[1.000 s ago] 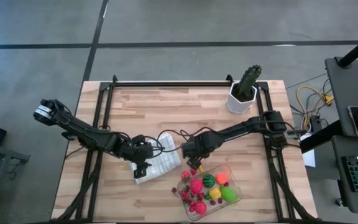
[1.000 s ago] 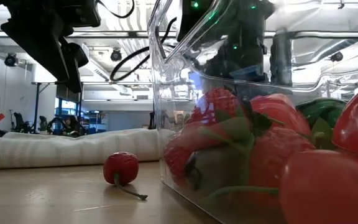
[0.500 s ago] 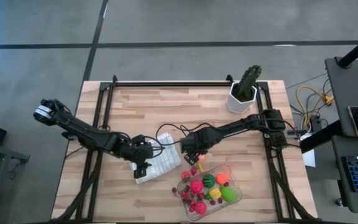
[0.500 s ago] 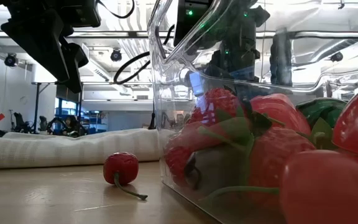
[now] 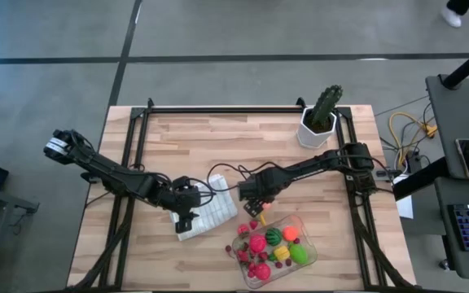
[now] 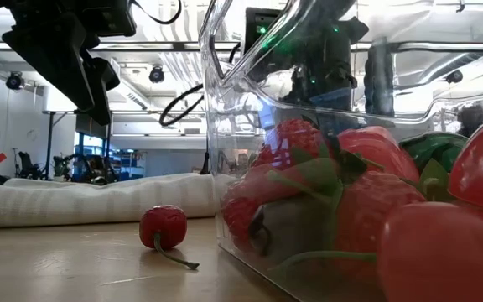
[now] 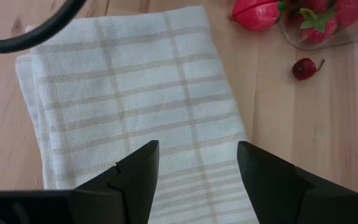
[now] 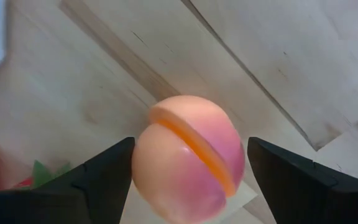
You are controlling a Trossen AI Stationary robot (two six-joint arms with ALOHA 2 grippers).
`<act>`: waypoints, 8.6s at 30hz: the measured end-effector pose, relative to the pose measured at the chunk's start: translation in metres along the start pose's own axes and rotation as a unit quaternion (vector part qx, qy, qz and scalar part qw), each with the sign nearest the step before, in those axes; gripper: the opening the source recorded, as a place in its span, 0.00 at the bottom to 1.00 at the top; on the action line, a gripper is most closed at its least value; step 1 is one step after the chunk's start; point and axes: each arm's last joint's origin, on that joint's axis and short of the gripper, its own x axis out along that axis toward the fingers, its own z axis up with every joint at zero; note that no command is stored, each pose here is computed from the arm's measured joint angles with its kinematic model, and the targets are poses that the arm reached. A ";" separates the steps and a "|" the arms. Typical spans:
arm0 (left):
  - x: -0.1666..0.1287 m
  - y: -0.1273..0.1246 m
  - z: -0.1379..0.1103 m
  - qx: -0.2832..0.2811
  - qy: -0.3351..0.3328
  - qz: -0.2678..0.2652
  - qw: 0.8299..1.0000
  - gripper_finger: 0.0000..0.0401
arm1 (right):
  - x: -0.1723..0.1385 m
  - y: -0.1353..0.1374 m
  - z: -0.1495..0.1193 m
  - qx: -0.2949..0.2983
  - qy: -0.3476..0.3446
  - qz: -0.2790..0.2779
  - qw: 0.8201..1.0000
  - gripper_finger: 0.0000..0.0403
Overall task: Pick and placing Produce into tupperware
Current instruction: Put the peach into the transparent bin, then put the red cherry into the transparent bin
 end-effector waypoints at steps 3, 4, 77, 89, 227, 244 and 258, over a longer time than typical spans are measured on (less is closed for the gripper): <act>0.000 0.000 0.000 0.001 -0.001 0.002 1.000 0.50 | 0.002 -0.001 -0.001 0.000 0.004 -0.003 1.000 0.73; 0.000 0.000 0.000 0.001 -0.001 0.002 1.000 0.50 | 0.002 -0.001 -0.001 0.000 0.004 -0.003 1.000 0.72; -0.002 -0.011 0.017 -0.032 -0.076 -0.072 0.994 0.50 | -0.166 0.043 -0.172 -0.052 -0.137 0.237 0.960 0.87; 0.010 -0.005 -0.001 -0.107 0.027 -0.026 0.994 0.50 | -0.199 0.010 -0.165 -0.061 -0.255 0.197 0.945 0.88; 0.099 -0.091 0.025 0.238 -0.081 -0.091 0.964 0.19 | -0.181 -0.017 -0.160 0.010 -0.151 0.088 0.984 0.88; 0.041 -0.093 0.060 0.337 -0.146 -0.131 0.921 0.19 | -0.181 -0.018 -0.160 -0.011 -0.156 0.080 0.985 0.88; 0.063 -0.104 0.099 0.468 -0.143 -0.105 0.866 0.19 | -0.181 -0.018 -0.164 0.003 -0.144 0.079 0.986 0.88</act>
